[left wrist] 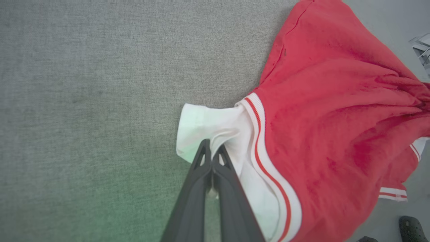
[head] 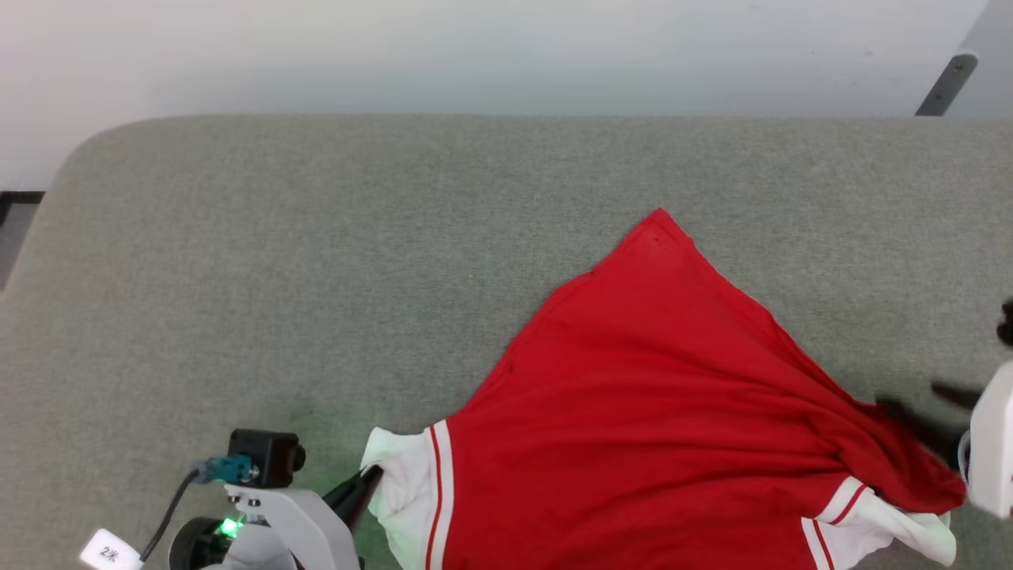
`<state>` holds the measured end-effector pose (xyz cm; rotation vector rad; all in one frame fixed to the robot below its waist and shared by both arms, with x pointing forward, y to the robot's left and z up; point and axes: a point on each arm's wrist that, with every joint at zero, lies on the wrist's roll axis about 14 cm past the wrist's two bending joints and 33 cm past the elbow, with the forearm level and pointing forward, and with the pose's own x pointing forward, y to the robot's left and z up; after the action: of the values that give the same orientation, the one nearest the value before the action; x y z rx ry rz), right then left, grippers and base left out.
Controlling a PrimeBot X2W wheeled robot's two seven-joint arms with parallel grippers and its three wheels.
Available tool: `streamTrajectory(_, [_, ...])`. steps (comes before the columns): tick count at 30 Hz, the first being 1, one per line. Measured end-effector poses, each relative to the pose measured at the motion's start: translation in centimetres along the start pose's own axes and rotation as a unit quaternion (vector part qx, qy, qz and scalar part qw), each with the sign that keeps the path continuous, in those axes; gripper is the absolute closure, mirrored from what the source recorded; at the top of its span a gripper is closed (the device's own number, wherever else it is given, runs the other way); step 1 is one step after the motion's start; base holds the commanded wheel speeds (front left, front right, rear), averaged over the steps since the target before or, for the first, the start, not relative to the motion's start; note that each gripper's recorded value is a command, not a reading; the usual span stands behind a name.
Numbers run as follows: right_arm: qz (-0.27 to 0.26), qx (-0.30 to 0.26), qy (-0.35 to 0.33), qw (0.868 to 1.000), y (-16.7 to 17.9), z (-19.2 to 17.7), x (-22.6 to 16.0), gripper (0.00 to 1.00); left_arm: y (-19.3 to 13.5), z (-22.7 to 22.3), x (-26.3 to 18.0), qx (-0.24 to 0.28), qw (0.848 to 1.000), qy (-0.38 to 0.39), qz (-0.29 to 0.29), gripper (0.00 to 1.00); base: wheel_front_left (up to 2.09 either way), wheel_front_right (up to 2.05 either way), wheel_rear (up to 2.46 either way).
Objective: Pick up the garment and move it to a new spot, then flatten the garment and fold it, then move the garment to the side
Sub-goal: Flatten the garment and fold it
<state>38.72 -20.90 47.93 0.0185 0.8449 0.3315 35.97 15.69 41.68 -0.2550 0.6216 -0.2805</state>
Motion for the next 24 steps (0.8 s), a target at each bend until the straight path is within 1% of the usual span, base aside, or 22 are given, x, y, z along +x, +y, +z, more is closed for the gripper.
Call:
streamTrajectory(3, [0.004, -0.034, -0.065, 0.997, 1.1, 3.8, -0.3, 0.00, 0.0, -0.1, -0.2, -0.003, 1.000, -0.001, 0.001, 1.00, 0.00, 0.00, 0.00])
streamTrajectory(5, [0.011, -0.053, -0.097, 0.994, 2.0, 5.8, -0.2, 0.00, -0.1, -0.2, -0.3, -0.006, 1.000, 0.000, 0.001, 1.00, 0.00, 0.00, 0.00])
streamTrajectory(10, [0.033, -0.097, -0.146, 0.984, 4.3, 9.8, 1.6, 0.00, -0.2, -0.2, -0.6, -0.011, 1.000, -0.005, 0.001, 1.00, 0.00, 0.00, 0.00])
streamTrajectory(14, [0.043, -0.127, -0.163, 0.977, 5.4, 12.4, 3.9, 0.00, -0.5, 0.0, -0.6, -0.011, 1.000, -0.008, -0.005, 1.00, 0.00, 0.00, 0.00])
streamTrajectory(18, [0.049, -0.154, -0.155, 0.975, 6.2, 13.9, 6.9, 0.00, -0.7, 0.0, -0.5, -0.018, 1.000, -0.009, -0.007, 1.00, 0.00, 0.00, 0.00])
streamTrajectory(24, [0.047, -0.172, -0.102, 0.979, 6.3, 14.1, 11.5, 0.00, -0.5, -0.2, -0.3, -0.022, 1.000, -0.011, -0.006, 1.00, 0.00, 0.00, 0.00])
